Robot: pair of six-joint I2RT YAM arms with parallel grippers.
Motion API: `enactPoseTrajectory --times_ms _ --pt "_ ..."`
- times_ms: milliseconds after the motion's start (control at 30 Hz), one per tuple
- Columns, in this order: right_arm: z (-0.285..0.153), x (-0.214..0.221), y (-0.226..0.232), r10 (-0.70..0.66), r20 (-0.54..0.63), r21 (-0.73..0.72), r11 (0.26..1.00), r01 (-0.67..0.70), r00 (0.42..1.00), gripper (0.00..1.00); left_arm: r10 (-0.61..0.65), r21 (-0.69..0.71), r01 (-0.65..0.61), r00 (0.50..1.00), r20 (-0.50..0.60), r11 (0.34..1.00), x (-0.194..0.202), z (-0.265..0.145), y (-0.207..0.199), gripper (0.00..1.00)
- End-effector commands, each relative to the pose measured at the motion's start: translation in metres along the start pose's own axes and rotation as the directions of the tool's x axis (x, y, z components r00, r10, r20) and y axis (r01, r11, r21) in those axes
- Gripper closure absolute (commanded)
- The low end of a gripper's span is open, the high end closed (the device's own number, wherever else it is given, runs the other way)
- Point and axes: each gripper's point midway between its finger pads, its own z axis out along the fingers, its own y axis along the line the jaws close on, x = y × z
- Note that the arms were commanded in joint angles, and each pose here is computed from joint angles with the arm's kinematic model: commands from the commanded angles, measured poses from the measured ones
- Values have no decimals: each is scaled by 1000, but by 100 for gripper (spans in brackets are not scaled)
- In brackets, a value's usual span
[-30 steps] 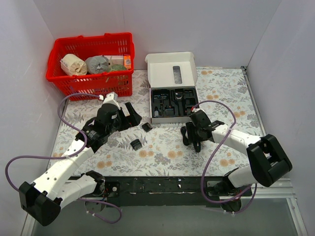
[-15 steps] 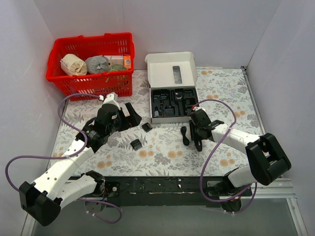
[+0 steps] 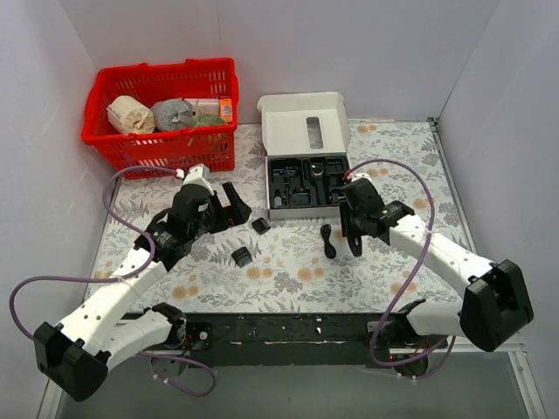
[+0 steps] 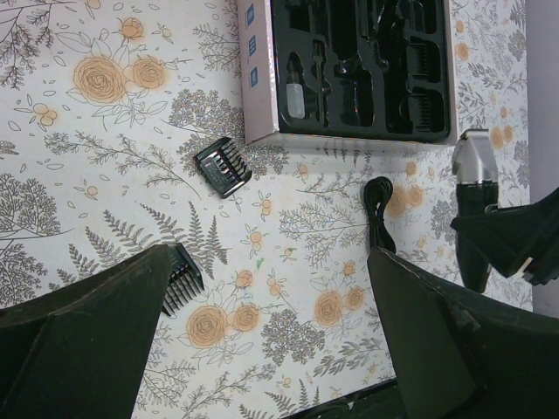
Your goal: Sort the hair-cutting tools
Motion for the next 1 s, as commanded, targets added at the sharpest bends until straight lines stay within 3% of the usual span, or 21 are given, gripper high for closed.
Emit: enactPoseTrajectory --times_ms 0,333,567,967 --pt "-32 -61 13 20 146 -45 999 -13 989 99 10 21 -11 1000 14 1000 -5 -3 -5 2" --pt "-7 -160 49 -15 208 -32 999 23 978 99 34 -9 -34 999 19 999 -5 -3 1 2" --pt "25 -201 59 -25 222 22 1000 20 975 99 30 22 -30 1000 6 999 -3 -3 -5 2" --pt "73 -191 61 -26 165 54 998 17 986 99 40 30 -40 999 6 999 -5 -4 -7 2"
